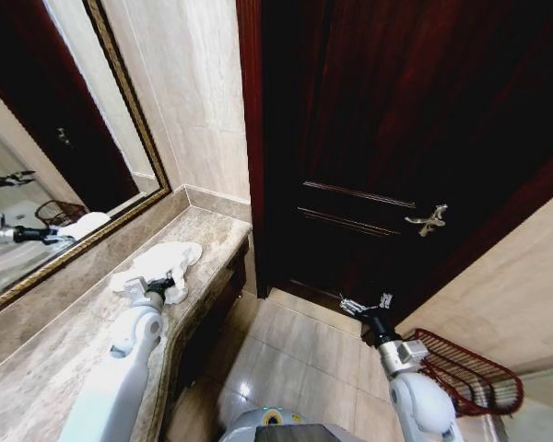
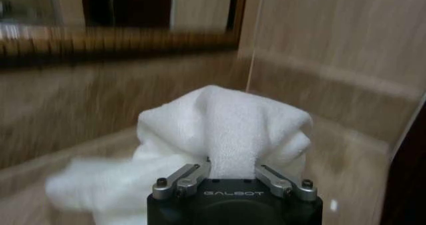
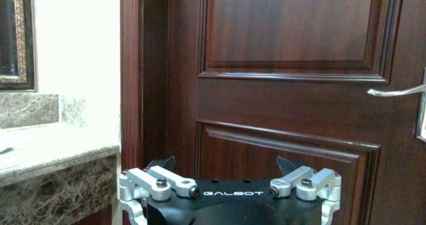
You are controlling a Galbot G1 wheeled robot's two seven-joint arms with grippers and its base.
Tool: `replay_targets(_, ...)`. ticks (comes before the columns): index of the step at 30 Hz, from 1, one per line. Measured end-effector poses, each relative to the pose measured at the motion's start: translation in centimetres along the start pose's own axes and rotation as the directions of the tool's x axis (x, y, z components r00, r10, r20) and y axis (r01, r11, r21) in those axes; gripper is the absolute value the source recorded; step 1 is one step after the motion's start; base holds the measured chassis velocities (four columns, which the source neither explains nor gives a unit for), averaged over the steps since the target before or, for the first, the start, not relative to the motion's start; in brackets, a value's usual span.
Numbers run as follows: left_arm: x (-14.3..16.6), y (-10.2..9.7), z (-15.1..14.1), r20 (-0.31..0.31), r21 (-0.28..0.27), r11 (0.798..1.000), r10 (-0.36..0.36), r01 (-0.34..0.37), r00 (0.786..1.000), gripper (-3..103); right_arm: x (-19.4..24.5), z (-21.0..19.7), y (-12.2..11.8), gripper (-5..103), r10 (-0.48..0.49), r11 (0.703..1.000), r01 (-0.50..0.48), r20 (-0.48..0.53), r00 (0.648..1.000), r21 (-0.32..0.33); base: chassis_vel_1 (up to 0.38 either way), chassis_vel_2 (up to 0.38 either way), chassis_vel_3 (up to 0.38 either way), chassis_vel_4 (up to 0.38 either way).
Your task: Discard the used towel into the hamper.
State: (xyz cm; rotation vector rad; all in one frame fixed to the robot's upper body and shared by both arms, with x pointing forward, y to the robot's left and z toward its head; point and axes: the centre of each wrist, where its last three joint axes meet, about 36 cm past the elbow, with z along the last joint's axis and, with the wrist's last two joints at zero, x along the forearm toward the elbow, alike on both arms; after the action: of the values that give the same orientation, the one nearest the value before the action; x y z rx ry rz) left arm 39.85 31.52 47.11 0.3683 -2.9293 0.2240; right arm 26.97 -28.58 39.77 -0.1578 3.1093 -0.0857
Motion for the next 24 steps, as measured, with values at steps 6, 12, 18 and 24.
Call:
replay_targets(6,0.8,0.0,-0.6,0.192,-0.020,0.999,0.053,-0.050,0.980,9,-0.1,-0.1,0.0,100,0.004,1.000,-0.004,0.005,1.000,-0.001,0.000,0.000,0.000,0.000)
replay_targets(12,2.5,-0.7,-2.5,0.328,-0.001,0.996,0.090,-0.095,0.940,9,-0.2,-0.2,-0.1,100,0.014,1.000,-0.014,0.013,1.000,-0.001,0.000,0.000,0.000,0.000)
replay_targets(18,5.8,-2.2,-5.6,0.448,-0.021,0.986,0.156,-0.164,0.881,9,-0.2,-0.5,0.0,100,0.033,0.999,-0.033,0.032,0.999,-0.015,0.000,0.000,0.000,0.000)
replay_targets(24,8.9,-2.7,-5.4,0.463,-0.048,0.980,0.193,-0.194,0.865,9,0.2,-1.4,0.2,100,0.037,0.999,-0.035,0.055,0.998,-0.033,0.000,0.000,0.000,0.000)
